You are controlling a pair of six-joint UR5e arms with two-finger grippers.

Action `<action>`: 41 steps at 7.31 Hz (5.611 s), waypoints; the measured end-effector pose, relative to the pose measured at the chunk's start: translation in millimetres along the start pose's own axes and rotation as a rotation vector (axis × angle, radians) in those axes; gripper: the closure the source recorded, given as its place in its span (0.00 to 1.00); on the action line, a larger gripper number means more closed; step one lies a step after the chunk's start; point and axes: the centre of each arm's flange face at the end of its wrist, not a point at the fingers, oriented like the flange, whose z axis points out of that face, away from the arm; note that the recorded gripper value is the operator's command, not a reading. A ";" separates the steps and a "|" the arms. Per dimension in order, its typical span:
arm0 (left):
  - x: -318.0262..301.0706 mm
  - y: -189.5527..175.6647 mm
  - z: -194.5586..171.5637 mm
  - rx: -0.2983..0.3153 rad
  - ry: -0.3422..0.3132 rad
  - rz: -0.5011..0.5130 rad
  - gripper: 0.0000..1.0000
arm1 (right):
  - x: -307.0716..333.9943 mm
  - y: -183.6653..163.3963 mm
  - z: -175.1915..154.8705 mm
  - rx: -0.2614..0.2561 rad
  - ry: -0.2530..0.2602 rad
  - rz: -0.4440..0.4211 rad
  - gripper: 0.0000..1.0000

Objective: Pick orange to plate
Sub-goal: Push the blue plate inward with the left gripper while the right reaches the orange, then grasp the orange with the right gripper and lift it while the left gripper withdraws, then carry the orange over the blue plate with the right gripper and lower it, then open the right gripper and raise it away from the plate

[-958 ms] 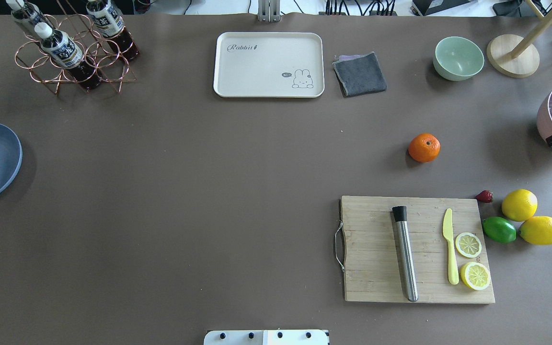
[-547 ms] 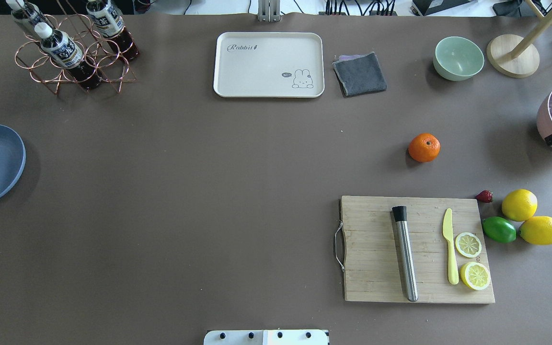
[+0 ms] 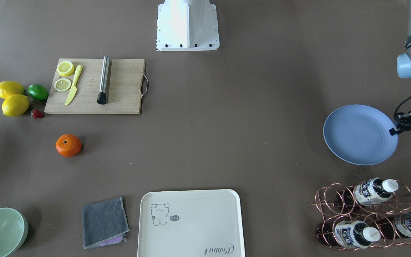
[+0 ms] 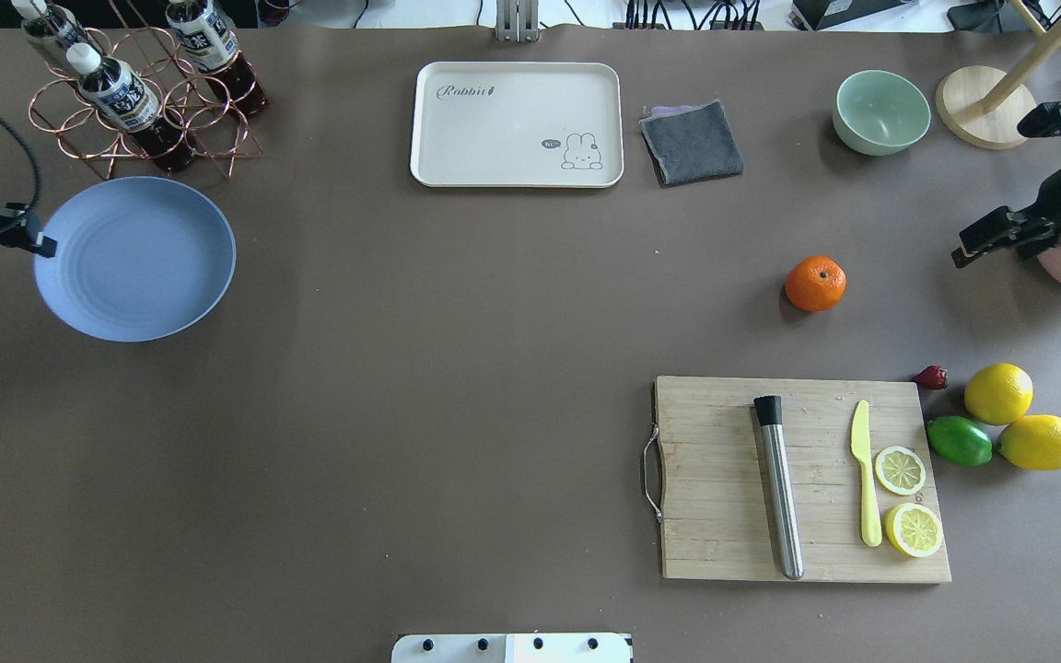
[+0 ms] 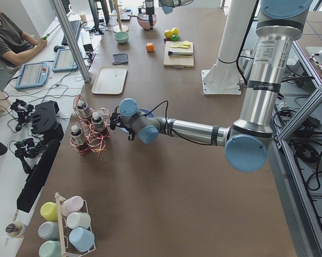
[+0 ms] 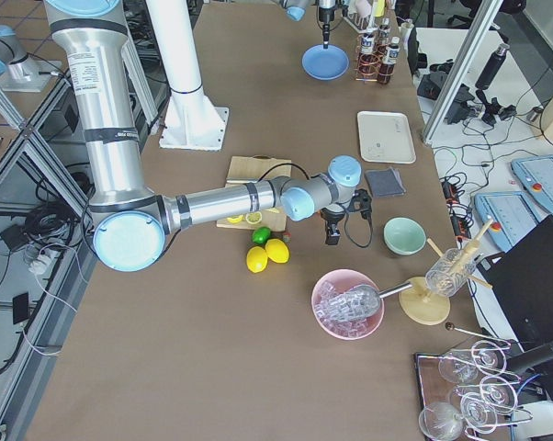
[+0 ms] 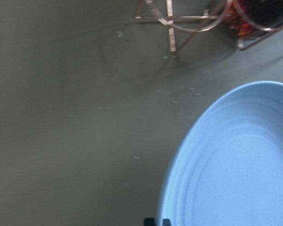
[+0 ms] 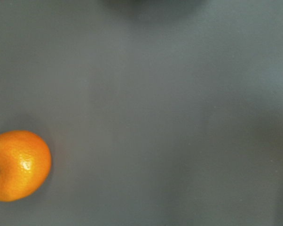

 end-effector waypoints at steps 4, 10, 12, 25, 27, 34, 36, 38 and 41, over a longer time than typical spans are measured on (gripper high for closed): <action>208.7 56.0 90.0 -0.013 0.078 -0.058 1.00 | -107.6 -18.9 26.5 0.032 0.007 -0.012 0.00; 318.0 125.7 140.4 -0.014 0.100 -0.047 1.00 | -137.7 -8.6 87.2 0.013 0.084 -0.033 0.03; 328.2 133.0 142.8 -0.021 0.109 -0.037 1.00 | -139.6 -11.7 94.1 0.004 0.090 -0.031 0.41; 121.0 79.5 67.7 0.021 -0.024 0.139 0.02 | -521.8 59.8 107.6 0.095 -0.088 0.191 1.00; 121.8 79.4 66.8 0.021 -0.022 0.137 0.02 | -519.3 66.5 120.4 0.085 -0.069 0.189 1.00; 74.5 52.3 31.1 0.028 -0.034 0.132 0.02 | -437.8 54.9 71.2 0.110 -0.101 0.206 0.00; -11.1 34.0 -23.3 0.019 -0.033 0.137 0.02 | -298.0 29.7 20.2 0.086 -0.084 0.155 0.00; -103.7 40.1 -48.9 0.011 -0.085 0.197 0.02 | -141.9 24.4 -5.7 0.065 -0.009 0.034 0.00; -205.8 57.8 -73.7 -0.005 -0.145 0.270 0.02 | 66.7 55.4 -19.9 0.007 0.083 -0.126 0.00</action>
